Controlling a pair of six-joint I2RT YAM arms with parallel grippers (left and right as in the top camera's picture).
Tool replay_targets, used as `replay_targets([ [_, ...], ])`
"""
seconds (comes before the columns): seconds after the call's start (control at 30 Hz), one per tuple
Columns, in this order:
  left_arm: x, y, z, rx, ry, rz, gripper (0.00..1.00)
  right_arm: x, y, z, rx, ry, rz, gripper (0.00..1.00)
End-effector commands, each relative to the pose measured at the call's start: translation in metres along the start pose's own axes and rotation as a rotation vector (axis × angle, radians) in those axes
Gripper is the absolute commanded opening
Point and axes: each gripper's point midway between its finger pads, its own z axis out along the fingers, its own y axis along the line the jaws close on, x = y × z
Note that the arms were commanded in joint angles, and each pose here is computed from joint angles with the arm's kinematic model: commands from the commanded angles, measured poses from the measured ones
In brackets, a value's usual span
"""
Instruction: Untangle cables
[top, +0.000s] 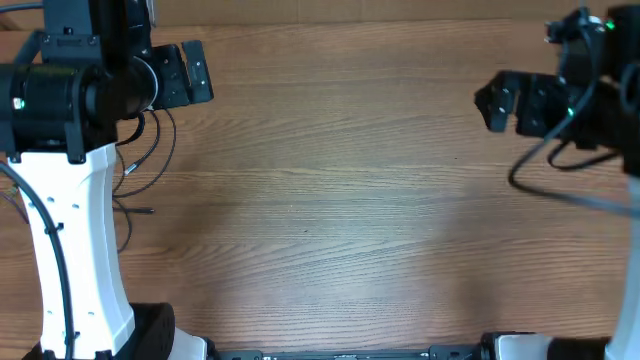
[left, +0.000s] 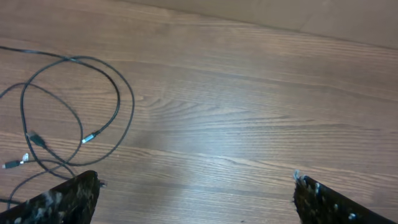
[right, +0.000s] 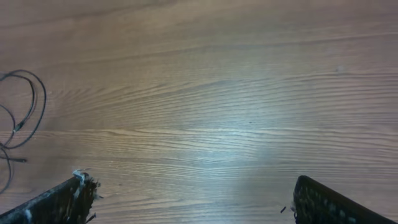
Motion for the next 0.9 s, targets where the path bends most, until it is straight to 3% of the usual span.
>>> replay_targets([
  [0.0, 0.000, 0.000, 0.006, -0.008, 0.012, 0.021, 1.00, 0.000, 0.000, -0.032, 0.021, -0.088, -0.021, 1.00],
  [0.17, 0.000, 0.001, 0.008, -0.009, 0.015, 0.021, 1.00, 0.004, 0.004, -0.054, 0.015, -0.146, -0.031, 1.00],
  [0.67, 0.000, 0.001, 0.008, -0.009, 0.015, 0.021, 0.99, 0.001, 0.002, -0.042, 0.019, -0.121, -0.028, 1.00],
  [0.87, 0.000, 0.001, 0.008, -0.009, 0.015, 0.021, 0.99, -0.025, -0.001, -0.047, 0.040, -0.268, -0.058, 1.00],
])
